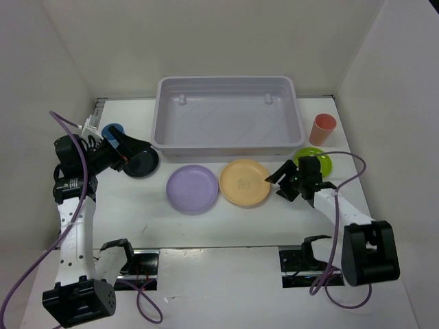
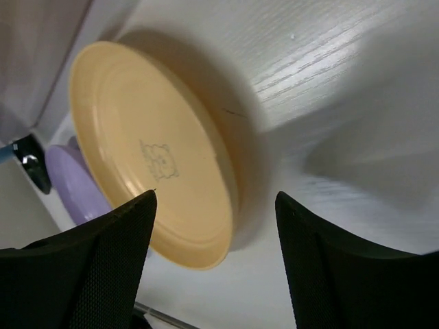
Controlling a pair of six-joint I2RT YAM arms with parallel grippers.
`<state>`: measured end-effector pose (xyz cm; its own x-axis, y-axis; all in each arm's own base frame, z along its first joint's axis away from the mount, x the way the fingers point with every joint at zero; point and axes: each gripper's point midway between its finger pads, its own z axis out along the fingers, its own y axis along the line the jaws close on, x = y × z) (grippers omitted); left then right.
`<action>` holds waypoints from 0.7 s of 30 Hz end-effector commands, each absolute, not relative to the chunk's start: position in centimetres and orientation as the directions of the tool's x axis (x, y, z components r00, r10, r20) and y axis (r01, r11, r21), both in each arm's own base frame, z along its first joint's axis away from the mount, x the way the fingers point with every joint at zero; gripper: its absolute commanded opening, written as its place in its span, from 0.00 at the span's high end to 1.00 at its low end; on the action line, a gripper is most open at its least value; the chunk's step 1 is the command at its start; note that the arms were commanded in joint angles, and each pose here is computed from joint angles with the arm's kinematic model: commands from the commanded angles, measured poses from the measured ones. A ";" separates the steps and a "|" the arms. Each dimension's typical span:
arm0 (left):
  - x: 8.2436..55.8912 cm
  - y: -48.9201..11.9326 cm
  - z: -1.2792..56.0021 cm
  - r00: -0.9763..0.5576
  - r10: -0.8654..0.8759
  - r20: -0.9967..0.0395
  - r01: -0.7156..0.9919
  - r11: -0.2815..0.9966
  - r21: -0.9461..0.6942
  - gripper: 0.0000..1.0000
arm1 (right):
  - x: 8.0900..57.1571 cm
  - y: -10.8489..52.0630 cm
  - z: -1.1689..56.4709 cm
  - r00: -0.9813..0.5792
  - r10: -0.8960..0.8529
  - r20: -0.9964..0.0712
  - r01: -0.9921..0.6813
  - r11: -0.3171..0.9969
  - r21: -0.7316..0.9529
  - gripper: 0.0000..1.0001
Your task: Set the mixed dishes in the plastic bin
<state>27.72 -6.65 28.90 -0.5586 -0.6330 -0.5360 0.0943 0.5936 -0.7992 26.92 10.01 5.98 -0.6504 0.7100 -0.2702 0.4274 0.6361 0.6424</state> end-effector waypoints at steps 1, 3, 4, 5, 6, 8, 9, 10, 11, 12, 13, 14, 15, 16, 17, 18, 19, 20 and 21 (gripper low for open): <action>27.8 -6.9 29.9 -0.547 -0.613 -0.570 0.152 0.597 -0.788 0.00 | 28.8 10.4 4.4 -0.649 0.689 -0.323 0.398 0.670 0.627 0.26; 27.8 -6.9 29.9 -0.547 -0.613 -0.570 0.152 0.597 -0.788 0.00 | 29.5 11.4 4.2 -0.670 0.663 -0.335 0.366 0.687 0.628 0.29; 27.8 -6.9 29.9 -0.547 -0.613 -0.570 0.152 0.597 -0.788 0.00 | 29.3 11.7 3.5 -0.682 0.656 -0.325 0.371 0.692 0.619 0.33; 27.8 -6.9 29.9 -0.547 -0.613 -0.570 0.152 0.597 -0.788 0.00 | 29.5 12.4 2.7 -0.704 0.633 -0.322 0.359 0.708 0.608 0.36; 27.8 -6.9 29.9 -0.547 -0.613 -0.570 0.152 0.597 -0.788 0.00 | 29.7 12.7 2.5 -0.713 0.625 -0.317 0.357 0.713 0.604 0.38; 27.8 -6.9 29.9 -0.547 -0.613 -0.570 0.152 0.597 -0.788 0.00 | 29.7 13.5 1.3 -0.732 0.604 -0.315 0.356 0.734 0.578 0.48; 27.7 -6.9 29.8 -0.552 -0.615 -0.564 0.145 0.595 -0.791 0.00 | 29.8 13.7 1.2 -0.732 0.605 -0.312 0.362 0.734 0.575 0.54; 27.7 -6.9 30.1 -0.546 -0.608 -0.577 0.157 0.602 -0.783 0.00 | 29.7 13.8 0.8 -0.731 0.607 -0.310 0.373 0.737 0.564 0.68; 27.8 -6.8 30.1 -0.541 -0.610 -0.579 0.151 0.606 -0.781 0.00 | 29.5 14.0 0.5 -0.738 0.599 -0.311 0.371 0.745 0.554 0.74; 27.8 -6.8 30.1 -0.541 -0.611 -0.579 0.151 0.606 -0.781 0.00 | 29.4 14.0 0.3 -0.737 0.605 -0.301 0.383 0.741 0.552 0.80; 27.8 -6.8 30.1 -0.541 -0.611 -0.579 0.151 0.606 -0.781 0.00 | 29.5 14.1 0.3 -0.738 0.601 -0.306 0.382 0.747 0.544 0.85; 27.8 -6.8 30.1 -0.541 -0.611 -0.579 0.151 0.606 -0.781 0.00 | 29.4 14.0 0.4 -0.734 0.603 -0.312 0.386 0.749 0.538 0.91; 27.8 -6.8 30.1 -0.541 -0.611 -0.579 0.151 0.606 -0.781 0.00 | 29.0 13.7 0.3 -0.736 0.603 -0.307 0.399 0.754 0.522 0.95; 27.8 -6.8 30.1 -0.541 -0.611 -0.579 0.151 0.606 -0.781 0.00 | 29.2 13.6 0.9 -0.730 0.605 -0.316 0.399 0.754 0.521 1.00; 28.0 -6.7 29.9 -0.546 -0.612 -0.572 0.144 0.604 -0.784 0.00 | 29.5 13.7 2.1 -0.721 0.604 -0.339 0.384 0.756 0.531 1.00; 28.0 -6.7 29.9 -0.546 -0.612 -0.572 0.144 0.604 -0.784 0.00 | 29.4 13.6 2.8 -0.723 0.598 -0.347 0.375 0.761 0.530 1.00; 28.0 -6.7 29.9 -0.546 -0.612 -0.572 0.144 0.604 -0.784 0.00 | 29.1 13.3 3.5 -0.729 0.587 -0.351 0.377 0.773 0.511 1.00; 28.1 -6.7 29.7 -0.551 -0.614 -0.566 0.137 0.602 -0.787 0.00 | 28.9 13.5 4.5 -0.732 0.581 -0.355 0.367 0.776 0.514 1.00; 28.1 -6.7 29.7 -0.551 -0.614 -0.566 0.137 0.602 -0.787 0.00 | 28.7 14.0 6.7 -0.731 0.561 -0.388 0.318 0.783 0.534 1.00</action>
<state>27.85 -6.61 28.69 -0.5634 -0.6340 -0.5298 0.0874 0.5919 -0.8012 28.25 14.12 2.34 -0.7507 0.5873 -0.3025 0.3726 0.7545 0.5402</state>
